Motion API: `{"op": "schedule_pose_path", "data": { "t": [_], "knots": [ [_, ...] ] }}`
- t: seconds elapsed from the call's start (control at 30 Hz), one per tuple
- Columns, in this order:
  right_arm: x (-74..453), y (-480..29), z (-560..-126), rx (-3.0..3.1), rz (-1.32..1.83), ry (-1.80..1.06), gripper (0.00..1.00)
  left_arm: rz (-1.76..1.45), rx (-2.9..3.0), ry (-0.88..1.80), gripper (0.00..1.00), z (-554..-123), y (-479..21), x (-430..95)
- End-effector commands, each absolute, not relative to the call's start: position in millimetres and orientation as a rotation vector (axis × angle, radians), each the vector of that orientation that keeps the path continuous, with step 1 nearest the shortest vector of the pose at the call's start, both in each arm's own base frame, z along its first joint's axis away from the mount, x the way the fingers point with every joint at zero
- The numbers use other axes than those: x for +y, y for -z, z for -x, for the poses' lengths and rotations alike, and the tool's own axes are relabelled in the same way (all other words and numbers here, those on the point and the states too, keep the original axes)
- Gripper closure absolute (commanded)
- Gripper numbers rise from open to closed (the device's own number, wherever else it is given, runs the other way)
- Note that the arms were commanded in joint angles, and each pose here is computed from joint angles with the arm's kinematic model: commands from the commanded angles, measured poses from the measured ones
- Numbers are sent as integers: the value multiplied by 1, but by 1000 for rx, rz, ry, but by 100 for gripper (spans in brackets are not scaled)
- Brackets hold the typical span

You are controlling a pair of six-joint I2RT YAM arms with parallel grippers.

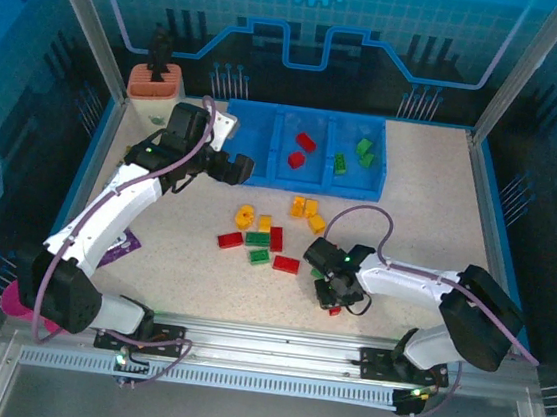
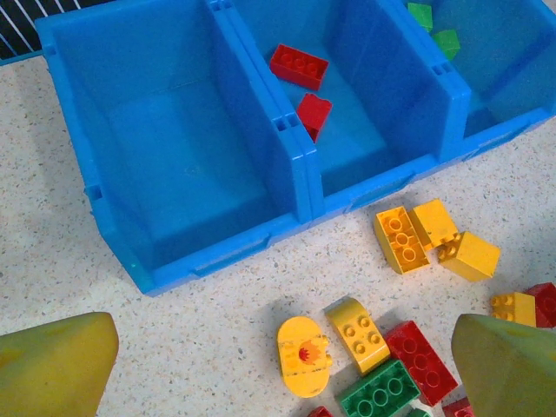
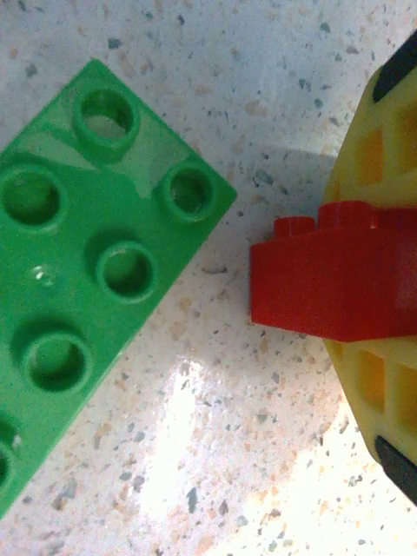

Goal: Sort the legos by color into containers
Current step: Pick up the lego from the bottom-center of the table, then place the lego in the container.

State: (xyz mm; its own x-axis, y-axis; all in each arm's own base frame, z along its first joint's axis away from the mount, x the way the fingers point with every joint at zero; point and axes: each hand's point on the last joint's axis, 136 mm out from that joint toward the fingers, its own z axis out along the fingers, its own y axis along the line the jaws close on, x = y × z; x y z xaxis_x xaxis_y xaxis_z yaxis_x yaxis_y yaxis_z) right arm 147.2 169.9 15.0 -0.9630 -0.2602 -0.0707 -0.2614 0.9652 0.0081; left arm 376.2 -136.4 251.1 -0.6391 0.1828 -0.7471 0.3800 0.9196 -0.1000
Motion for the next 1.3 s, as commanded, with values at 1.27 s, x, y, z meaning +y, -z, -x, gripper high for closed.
{"op": "schedule_pose_path", "data": {
  "t": [1.27],
  "knots": [
    [291,-131,-570,2307,751,-190,63,-333,1989,246,0,-367,-324,-119]
  ]
}}
